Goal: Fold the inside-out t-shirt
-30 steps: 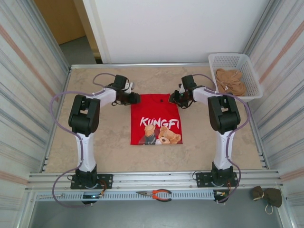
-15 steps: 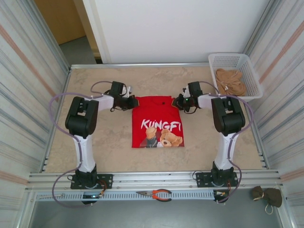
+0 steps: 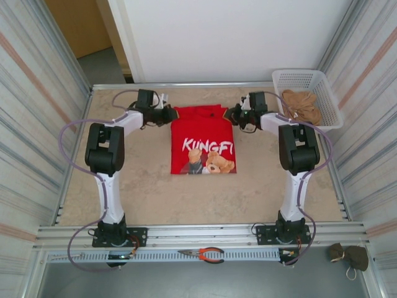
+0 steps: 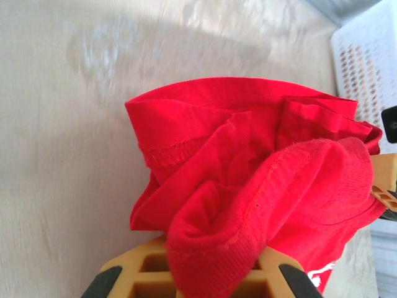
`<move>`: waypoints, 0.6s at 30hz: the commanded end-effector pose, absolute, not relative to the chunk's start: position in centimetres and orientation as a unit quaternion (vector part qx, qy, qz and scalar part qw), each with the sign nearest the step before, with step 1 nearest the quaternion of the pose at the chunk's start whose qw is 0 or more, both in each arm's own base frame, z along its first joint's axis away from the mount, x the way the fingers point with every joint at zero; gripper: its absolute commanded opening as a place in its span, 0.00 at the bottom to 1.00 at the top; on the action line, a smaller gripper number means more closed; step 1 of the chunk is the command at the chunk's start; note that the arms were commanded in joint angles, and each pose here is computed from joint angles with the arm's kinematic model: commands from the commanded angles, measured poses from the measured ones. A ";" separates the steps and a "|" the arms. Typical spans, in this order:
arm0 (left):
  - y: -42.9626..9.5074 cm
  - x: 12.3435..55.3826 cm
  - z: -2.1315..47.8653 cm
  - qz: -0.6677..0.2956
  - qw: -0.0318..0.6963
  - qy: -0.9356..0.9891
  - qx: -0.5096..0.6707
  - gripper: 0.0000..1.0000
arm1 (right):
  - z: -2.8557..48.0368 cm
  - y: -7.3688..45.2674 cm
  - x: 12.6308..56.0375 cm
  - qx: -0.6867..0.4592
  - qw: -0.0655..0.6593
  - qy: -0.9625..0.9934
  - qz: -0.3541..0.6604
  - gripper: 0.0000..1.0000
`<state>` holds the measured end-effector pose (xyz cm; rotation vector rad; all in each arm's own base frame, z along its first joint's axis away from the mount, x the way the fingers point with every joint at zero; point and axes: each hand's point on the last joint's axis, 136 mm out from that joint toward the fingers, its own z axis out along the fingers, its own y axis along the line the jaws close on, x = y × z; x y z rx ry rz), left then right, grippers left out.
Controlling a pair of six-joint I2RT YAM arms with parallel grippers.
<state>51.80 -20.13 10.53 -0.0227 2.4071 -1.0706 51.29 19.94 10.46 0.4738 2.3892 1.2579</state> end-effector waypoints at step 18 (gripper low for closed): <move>-20.9 39.8 21.3 -0.438 0.332 0.834 0.042 0.00 | 19.7 18.6 39.4 0.128 0.278 0.831 0.464 0.00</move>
